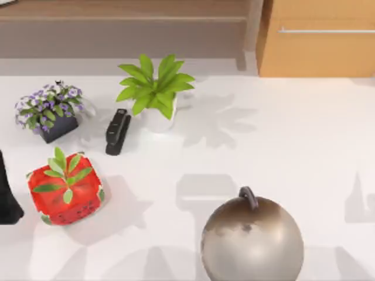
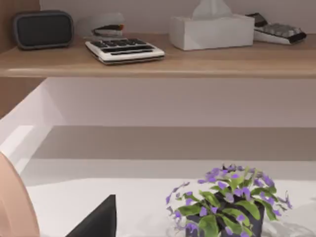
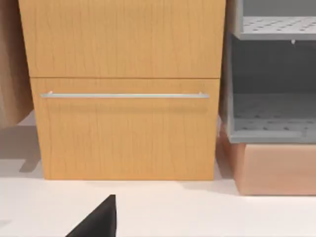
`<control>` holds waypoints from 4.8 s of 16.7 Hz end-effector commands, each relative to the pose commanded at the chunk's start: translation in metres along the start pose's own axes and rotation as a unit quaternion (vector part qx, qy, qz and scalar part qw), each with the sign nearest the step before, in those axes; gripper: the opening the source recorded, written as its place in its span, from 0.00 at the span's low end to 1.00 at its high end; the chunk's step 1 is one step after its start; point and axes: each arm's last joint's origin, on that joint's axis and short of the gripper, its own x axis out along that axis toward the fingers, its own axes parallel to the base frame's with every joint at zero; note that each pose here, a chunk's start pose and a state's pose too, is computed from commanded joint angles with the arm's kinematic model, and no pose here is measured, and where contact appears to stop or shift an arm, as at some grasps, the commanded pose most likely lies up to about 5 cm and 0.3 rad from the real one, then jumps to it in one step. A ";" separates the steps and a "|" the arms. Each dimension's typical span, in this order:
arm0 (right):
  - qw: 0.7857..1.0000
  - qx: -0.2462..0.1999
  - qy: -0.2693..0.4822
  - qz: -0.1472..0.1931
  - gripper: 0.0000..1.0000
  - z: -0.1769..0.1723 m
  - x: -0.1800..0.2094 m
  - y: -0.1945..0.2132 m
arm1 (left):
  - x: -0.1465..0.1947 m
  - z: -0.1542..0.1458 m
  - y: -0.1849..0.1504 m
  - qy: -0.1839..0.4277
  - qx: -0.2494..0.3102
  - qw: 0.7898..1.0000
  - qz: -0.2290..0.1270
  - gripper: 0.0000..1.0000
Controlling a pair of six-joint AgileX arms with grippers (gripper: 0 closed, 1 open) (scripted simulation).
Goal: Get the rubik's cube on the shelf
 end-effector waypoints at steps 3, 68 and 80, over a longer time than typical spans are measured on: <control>1.000 -0.004 0.000 0.000 1.00 0.001 0.000 0.000 | 0.000 0.000 0.000 0.000 0.000 1.000 0.000 1.00; 0.707 -0.707 0.004 -0.004 0.00 -0.071 0.325 0.070 | 0.000 0.000 0.000 0.000 0.000 1.000 0.000 1.00; 0.706 -0.708 0.013 0.007 0.00 -0.077 0.280 0.071 | 0.000 0.000 0.000 0.000 0.000 1.000 0.000 1.00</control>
